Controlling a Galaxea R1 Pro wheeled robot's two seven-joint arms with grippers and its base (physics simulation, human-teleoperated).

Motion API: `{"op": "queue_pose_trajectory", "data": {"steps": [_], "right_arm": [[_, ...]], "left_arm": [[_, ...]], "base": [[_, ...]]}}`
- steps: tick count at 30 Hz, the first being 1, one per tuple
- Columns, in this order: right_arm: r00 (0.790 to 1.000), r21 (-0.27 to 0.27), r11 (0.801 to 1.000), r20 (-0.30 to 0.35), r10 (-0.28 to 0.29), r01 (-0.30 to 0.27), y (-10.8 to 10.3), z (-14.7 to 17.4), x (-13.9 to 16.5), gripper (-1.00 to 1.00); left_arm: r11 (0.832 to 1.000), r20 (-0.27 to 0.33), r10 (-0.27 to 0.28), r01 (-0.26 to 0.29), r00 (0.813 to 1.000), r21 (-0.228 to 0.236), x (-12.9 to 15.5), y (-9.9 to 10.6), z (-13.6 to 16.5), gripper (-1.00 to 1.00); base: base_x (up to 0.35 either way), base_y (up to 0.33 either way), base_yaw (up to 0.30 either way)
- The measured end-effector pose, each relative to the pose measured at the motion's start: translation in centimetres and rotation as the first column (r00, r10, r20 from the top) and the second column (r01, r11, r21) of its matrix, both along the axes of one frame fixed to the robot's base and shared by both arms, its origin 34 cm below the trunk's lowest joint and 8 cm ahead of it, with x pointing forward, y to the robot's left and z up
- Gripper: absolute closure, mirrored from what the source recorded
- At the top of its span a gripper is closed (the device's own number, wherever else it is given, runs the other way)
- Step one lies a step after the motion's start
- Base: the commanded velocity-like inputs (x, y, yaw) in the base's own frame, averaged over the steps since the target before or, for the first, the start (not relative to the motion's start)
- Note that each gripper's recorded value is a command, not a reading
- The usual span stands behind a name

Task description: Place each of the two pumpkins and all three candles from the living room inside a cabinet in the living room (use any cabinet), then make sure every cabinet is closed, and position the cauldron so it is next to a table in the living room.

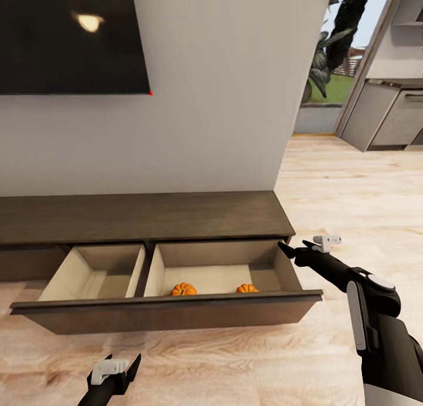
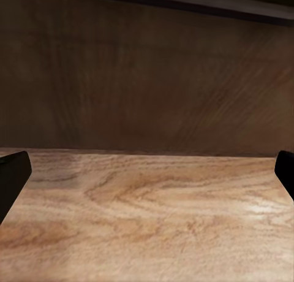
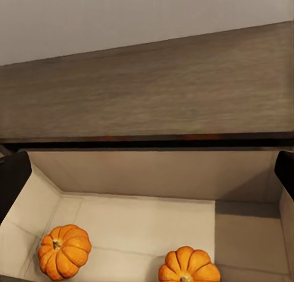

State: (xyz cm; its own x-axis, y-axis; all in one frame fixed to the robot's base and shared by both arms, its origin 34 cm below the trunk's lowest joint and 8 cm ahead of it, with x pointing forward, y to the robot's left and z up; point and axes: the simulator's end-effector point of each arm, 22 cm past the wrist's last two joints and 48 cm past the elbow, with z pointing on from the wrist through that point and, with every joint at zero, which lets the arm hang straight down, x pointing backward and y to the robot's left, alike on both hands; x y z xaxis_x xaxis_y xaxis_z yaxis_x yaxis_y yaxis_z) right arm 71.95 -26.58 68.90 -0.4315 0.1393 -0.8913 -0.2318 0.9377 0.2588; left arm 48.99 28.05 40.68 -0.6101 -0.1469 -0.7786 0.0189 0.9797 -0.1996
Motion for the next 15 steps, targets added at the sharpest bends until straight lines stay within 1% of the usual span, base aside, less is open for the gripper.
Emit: {"op": "queue_pose_trajectory", "data": {"steps": [7,13,15], "right_arm": [[1.000,0.000,1.000,0.012,0.006,-0.006,0.27,-0.78,-0.35,-1.00],[1.000,0.001,1.000,0.022,0.007,-0.007,0.31,-0.19,-0.41,-1.00],[1.000,0.000,1.000,0.025,0.007,-0.007,0.32,-0.42,-0.51,-1.00]], "left_arm": [[1.000,0.010,0.000,0.000,1.000,0.000,0.00,0.00,-1.11,-1.00],[1.000,0.019,0.003,-0.003,1.000,0.002,0.23,0.05,-0.76,-1.00],[1.000,0.022,0.003,-0.003,1.000,0.003,0.23,0.08,-1.06,-1.00]], "base": [[0.000,0.000,0.000],[0.000,0.000,0.000],[0.000,0.000,0.000]]}}
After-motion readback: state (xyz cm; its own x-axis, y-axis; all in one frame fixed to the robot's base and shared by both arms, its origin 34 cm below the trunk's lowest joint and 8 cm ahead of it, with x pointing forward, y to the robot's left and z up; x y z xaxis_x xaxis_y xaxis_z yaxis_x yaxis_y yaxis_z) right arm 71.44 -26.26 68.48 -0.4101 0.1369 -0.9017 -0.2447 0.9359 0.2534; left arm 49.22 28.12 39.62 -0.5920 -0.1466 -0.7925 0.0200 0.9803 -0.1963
